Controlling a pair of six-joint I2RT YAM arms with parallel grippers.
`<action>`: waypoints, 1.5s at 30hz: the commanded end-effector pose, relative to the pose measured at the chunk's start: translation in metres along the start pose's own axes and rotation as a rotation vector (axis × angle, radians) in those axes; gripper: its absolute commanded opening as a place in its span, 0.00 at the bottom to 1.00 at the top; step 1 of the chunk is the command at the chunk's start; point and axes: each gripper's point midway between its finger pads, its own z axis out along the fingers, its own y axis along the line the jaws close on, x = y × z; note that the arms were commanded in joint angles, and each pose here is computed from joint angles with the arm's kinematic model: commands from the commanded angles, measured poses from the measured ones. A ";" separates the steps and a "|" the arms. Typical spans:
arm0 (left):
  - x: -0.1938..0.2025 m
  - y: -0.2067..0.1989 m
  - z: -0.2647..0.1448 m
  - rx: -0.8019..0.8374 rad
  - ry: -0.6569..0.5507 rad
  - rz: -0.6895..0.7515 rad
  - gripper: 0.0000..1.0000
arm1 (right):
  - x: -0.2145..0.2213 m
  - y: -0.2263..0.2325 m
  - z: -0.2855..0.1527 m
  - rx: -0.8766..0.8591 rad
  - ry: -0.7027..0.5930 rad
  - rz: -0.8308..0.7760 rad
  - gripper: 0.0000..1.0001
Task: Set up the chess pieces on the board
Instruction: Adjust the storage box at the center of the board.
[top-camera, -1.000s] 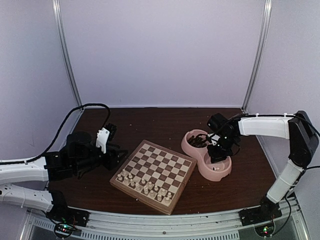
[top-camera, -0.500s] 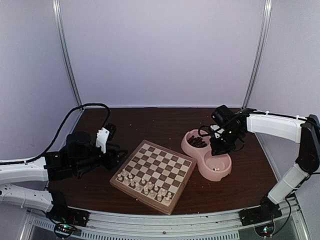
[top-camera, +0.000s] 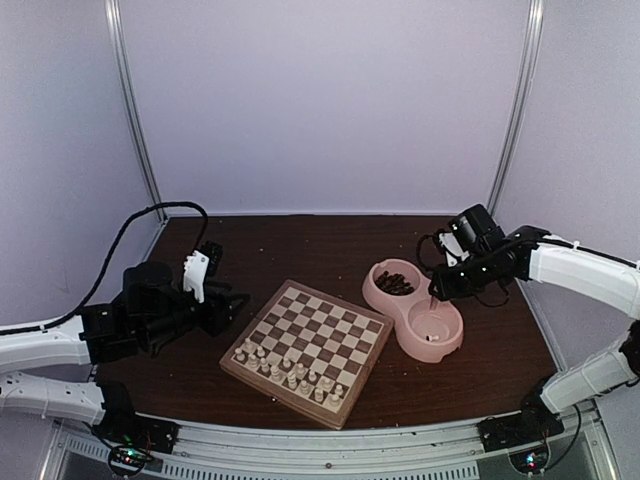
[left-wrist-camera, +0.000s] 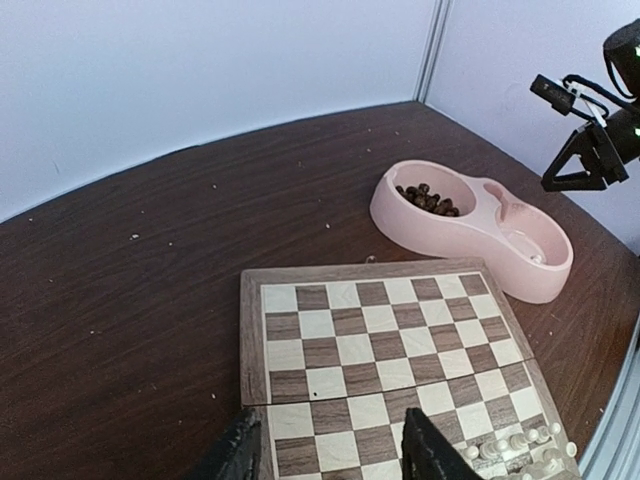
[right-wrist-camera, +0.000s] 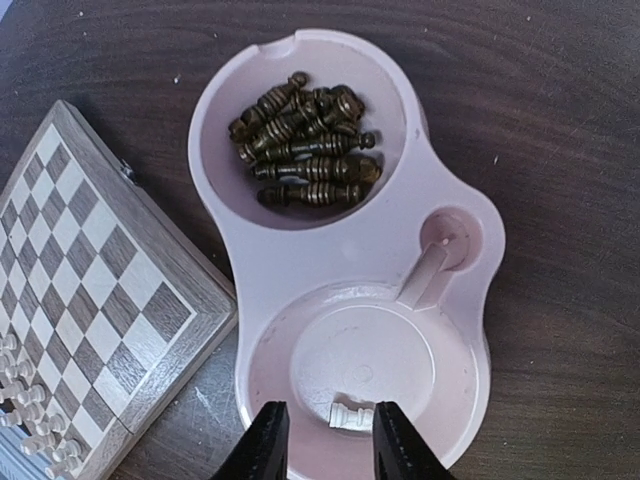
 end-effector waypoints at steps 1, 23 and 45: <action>-0.010 0.016 -0.006 -0.076 -0.066 0.018 0.51 | -0.008 -0.011 -0.007 0.051 -0.056 -0.019 0.32; -0.001 0.037 0.017 -0.218 -0.049 0.134 0.64 | 0.005 -0.054 0.032 0.329 0.103 -0.077 0.54; 0.004 0.031 0.016 -0.178 -0.020 0.114 0.65 | 0.032 -0.076 0.089 0.254 0.214 0.097 0.27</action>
